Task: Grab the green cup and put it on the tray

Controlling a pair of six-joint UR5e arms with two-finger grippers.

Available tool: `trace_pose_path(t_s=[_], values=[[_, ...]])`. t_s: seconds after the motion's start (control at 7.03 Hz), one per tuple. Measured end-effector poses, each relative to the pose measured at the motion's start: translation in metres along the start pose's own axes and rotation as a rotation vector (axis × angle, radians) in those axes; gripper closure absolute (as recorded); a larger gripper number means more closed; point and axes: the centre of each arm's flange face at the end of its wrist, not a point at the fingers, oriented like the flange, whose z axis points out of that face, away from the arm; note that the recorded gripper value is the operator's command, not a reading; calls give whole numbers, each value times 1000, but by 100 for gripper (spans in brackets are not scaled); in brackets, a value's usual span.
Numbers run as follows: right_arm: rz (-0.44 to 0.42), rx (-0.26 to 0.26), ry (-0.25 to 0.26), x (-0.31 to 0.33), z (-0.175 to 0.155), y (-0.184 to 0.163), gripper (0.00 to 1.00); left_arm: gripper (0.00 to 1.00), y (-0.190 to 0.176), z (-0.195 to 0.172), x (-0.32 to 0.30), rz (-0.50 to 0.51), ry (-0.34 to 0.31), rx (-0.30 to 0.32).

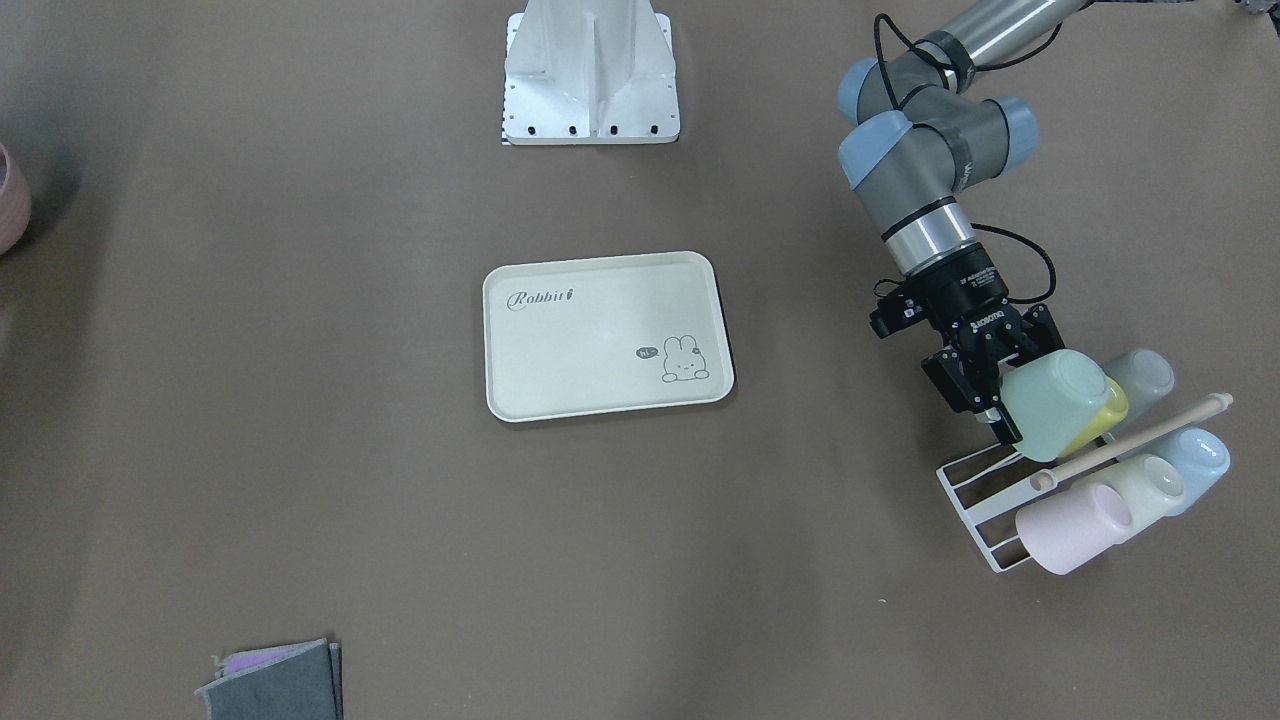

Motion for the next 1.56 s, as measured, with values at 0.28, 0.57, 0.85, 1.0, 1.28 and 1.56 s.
trace_pose_path(t_s=[0.28, 0.57, 0.85, 1.0, 1.28, 1.56], values=[[2, -4, 34, 9, -3, 4, 0, 59, 16, -14, -14, -154, -105, 60], [5, -13, 51, 12, -1, 6, 0, 59, 23, -29, -19, -309, -239, 172], [9, -16, 44, 14, 3, 6, 0, 59, 24, -42, -28, -446, -324, 293], [12, -12, 21, 11, 3, 4, 0, 59, 25, -51, -33, -520, -382, 381], [23, -17, -21, 11, 10, 0, 0, 59, 30, -71, -54, -631, -498, 531], [43, -42, -26, 22, 23, 1, 0, 60, 26, -85, -80, -777, -568, 677]])
